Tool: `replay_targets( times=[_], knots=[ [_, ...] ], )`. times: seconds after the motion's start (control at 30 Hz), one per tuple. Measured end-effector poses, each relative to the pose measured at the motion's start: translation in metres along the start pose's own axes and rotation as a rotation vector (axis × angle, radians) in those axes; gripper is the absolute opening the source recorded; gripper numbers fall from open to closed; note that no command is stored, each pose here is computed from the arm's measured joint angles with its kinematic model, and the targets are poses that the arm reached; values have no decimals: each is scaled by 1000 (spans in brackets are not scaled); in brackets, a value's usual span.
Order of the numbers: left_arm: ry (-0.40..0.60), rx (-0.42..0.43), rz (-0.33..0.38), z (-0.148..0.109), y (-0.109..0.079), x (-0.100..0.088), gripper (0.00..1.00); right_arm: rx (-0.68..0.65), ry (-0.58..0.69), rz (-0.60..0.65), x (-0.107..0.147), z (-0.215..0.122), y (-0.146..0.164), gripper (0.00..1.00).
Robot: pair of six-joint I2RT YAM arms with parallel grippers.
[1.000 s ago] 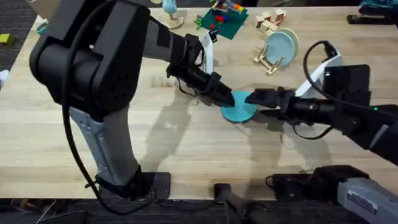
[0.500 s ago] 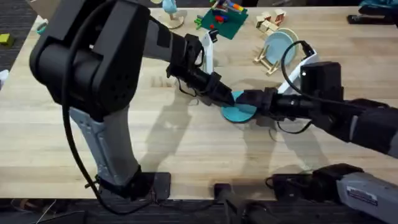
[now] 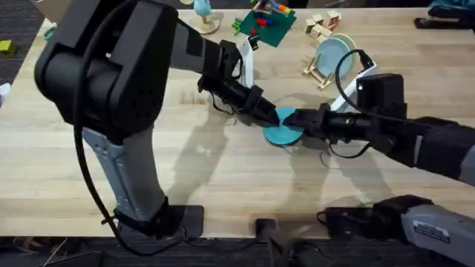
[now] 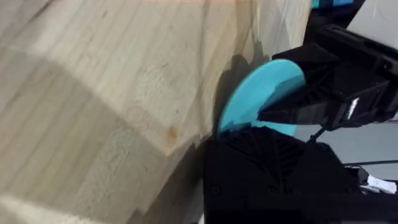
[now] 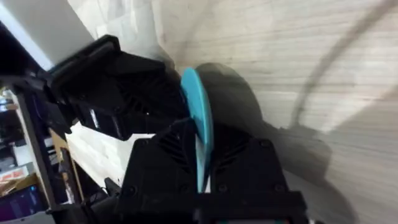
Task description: Pick up the plates from the table one by one and place each into a slot on the dish rack.
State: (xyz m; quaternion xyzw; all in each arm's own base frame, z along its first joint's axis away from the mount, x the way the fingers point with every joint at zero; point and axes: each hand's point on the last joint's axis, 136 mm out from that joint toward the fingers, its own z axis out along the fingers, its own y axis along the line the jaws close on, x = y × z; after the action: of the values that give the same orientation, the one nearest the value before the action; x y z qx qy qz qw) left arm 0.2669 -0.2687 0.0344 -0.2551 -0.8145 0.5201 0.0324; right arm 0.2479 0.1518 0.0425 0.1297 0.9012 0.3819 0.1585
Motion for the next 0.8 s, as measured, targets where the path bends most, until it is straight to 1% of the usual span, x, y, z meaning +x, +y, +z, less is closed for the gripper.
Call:
replay_targets(
  times=[0.2,0.37,0.43,0.47,0.53,0.67,0.73,0.8],
  knots=[
    [-1,0,-3,0,0,0,42,-1,0,0,0,0,0,81],
    [0,-3,-23,-4,1,2,42,-11,1,-7,0,-1,3,73],
    [3,-26,-25,-7,1,2,42,-19,-5,-21,0,-3,7,68],
    [7,-52,-21,-9,2,3,42,-24,-8,-32,0,-4,9,65],
    [17,-138,-7,-16,6,4,42,-26,-20,-51,0,-7,12,60],
    [7,-288,31,-38,6,2,42,-52,-60,-94,-3,-17,22,52],
    [-13,-360,45,-54,2,0,43,-68,-80,-116,-4,-24,29,48],
    [-38,-425,61,-70,-6,-2,43,-58,-80,-126,-1,-31,31,45]
  ],
)
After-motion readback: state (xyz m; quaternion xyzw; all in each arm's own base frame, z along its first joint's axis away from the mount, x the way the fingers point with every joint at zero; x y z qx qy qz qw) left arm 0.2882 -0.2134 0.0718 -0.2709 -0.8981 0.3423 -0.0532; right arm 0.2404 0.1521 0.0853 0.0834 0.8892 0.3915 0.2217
